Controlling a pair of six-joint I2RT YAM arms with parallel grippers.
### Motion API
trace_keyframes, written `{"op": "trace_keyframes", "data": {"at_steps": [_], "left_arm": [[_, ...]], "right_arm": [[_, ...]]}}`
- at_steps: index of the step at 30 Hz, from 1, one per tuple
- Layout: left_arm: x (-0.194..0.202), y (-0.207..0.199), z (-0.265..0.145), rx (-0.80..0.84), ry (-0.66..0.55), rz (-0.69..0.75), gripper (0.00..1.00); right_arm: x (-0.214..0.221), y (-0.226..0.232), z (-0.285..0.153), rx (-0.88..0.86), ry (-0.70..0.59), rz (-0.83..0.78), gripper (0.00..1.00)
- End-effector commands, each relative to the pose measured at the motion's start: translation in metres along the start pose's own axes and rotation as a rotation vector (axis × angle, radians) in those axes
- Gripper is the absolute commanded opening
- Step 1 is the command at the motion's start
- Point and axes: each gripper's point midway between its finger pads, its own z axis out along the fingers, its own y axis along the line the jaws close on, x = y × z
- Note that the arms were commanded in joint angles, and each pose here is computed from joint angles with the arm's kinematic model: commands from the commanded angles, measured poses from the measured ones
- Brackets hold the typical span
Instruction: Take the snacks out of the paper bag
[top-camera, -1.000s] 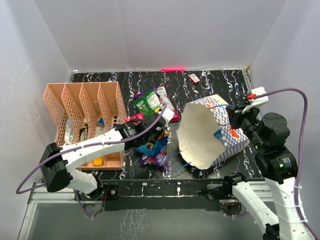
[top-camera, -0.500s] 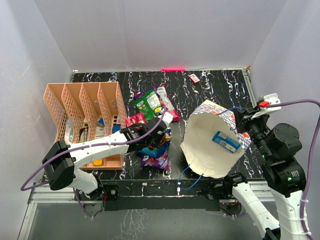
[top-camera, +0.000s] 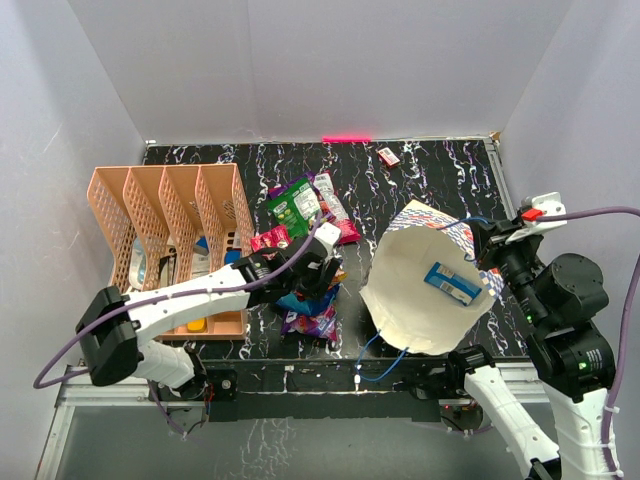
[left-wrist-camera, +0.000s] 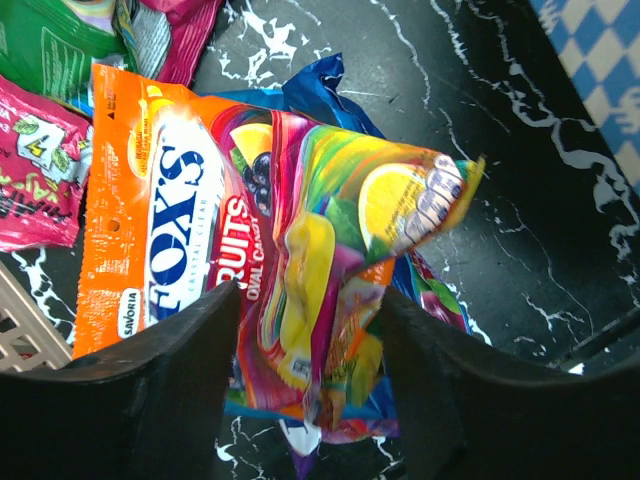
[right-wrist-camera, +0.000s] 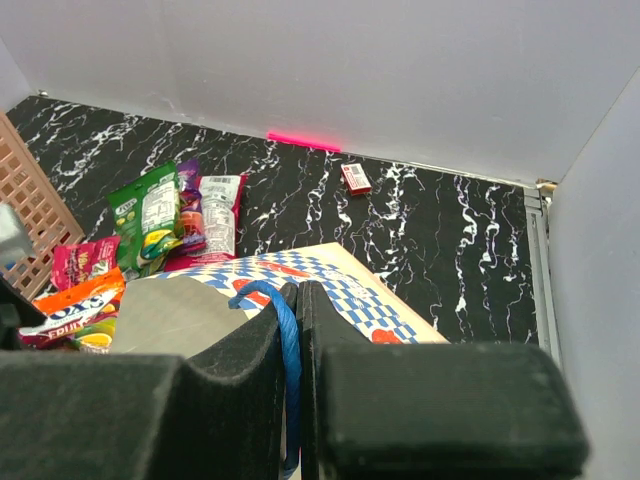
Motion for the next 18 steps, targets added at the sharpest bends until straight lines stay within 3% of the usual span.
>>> {"op": "trace_keyframes", "data": {"at_steps": [1,8,15,18], "left_arm": [[-0.043,-0.011,-0.041,0.116,-0.176,-0.054,0.75],[-0.074,-0.027,-0.076,0.252,-0.323,-0.069,0.98],[-0.116,-0.054,-0.129,0.477,-0.544,-0.092,0.98],[-0.120,-0.068,-0.144,0.574,-0.579,-0.073,0.95]], "right_arm": [[-0.005,0.009,-0.010,-0.057,-0.041,-0.042,0.08],[0.008,0.041,-0.025,-0.240,-0.015,-0.021,0.08],[0.003,0.049,-0.023,-0.247,-0.034,0.146,0.08],[0.000,0.049,-0.022,-0.246,-0.043,0.162,0.08]]}}
